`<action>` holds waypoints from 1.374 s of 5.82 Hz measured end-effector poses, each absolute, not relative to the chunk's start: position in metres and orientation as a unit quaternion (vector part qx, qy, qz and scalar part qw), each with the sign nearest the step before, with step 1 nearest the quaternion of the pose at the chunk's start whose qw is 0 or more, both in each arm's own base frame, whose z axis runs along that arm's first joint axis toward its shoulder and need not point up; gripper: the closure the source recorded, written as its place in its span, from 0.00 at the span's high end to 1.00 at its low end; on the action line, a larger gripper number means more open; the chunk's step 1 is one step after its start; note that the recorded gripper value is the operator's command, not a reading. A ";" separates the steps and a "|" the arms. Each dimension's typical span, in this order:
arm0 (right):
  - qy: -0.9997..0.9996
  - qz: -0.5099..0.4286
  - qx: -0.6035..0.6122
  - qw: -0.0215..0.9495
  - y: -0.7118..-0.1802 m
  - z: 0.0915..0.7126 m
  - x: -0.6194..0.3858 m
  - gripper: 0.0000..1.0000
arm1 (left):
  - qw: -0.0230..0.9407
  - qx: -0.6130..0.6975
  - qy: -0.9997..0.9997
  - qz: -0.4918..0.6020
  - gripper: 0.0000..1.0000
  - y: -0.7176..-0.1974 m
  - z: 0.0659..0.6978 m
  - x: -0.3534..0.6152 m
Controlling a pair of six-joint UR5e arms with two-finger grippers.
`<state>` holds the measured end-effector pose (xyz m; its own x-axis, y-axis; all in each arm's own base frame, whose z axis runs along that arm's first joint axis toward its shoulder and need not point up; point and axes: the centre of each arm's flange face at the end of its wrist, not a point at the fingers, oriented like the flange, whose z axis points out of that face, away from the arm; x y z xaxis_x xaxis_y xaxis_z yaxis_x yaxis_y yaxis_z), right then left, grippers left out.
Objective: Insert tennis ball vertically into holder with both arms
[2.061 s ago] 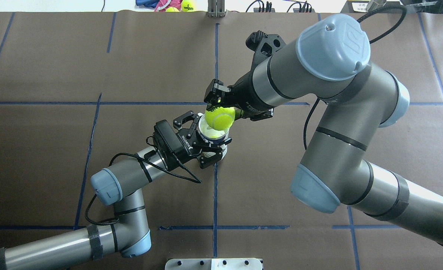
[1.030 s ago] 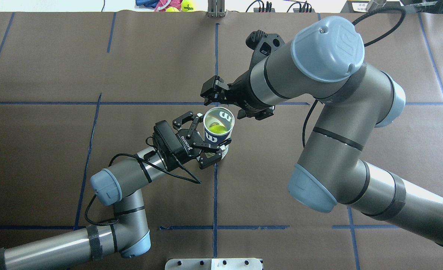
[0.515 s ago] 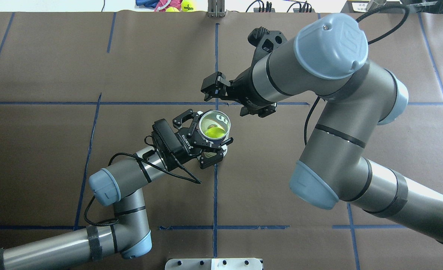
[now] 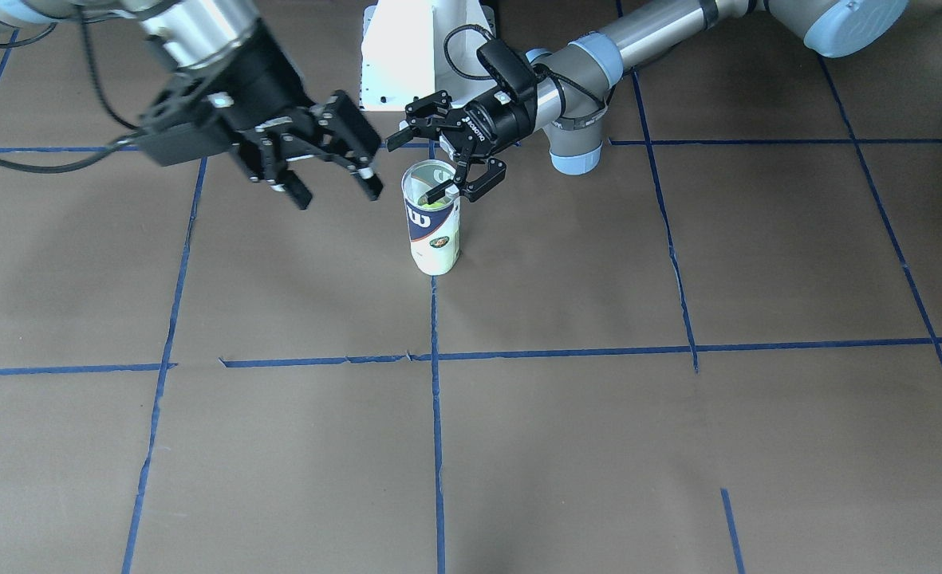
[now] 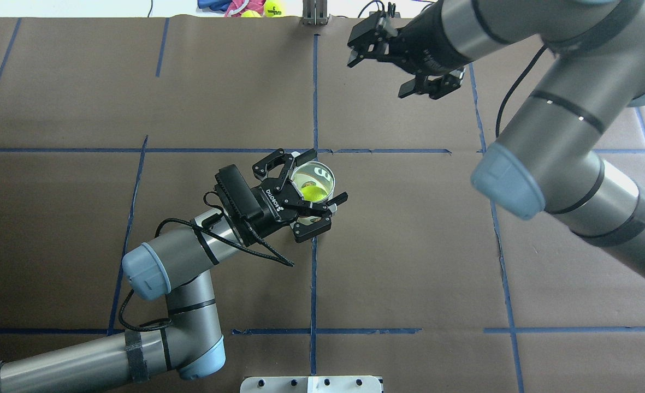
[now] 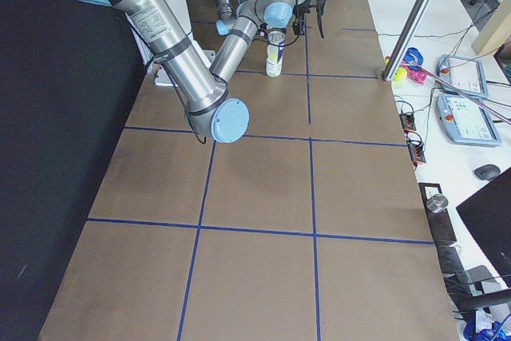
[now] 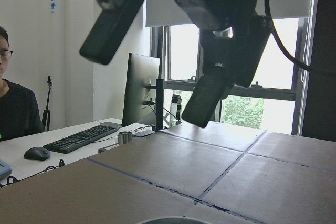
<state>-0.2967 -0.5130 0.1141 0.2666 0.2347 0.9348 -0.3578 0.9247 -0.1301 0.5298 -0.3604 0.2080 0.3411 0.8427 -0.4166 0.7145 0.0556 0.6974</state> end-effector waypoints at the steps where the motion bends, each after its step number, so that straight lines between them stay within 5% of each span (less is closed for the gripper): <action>1: -0.570 0.190 0.050 0.798 -0.530 0.138 -0.258 0.99 | 0.446 0.689 0.569 0.057 1.00 -0.362 0.201 0.517; 5: -0.526 0.173 0.074 0.829 -0.551 0.224 -0.192 0.99 | 0.486 0.676 0.548 -0.080 1.00 -0.414 0.193 0.435; 8: -0.513 0.162 0.088 0.838 -0.554 0.247 -0.175 0.99 | 0.626 0.598 0.491 -0.093 1.00 -0.469 0.233 0.417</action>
<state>-0.1749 -0.5541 0.2466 0.4207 0.1814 0.8889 -0.3623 0.9319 -0.0186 0.4169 -0.4692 0.2328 0.5003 0.4705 -0.7268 0.7045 0.2668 0.6577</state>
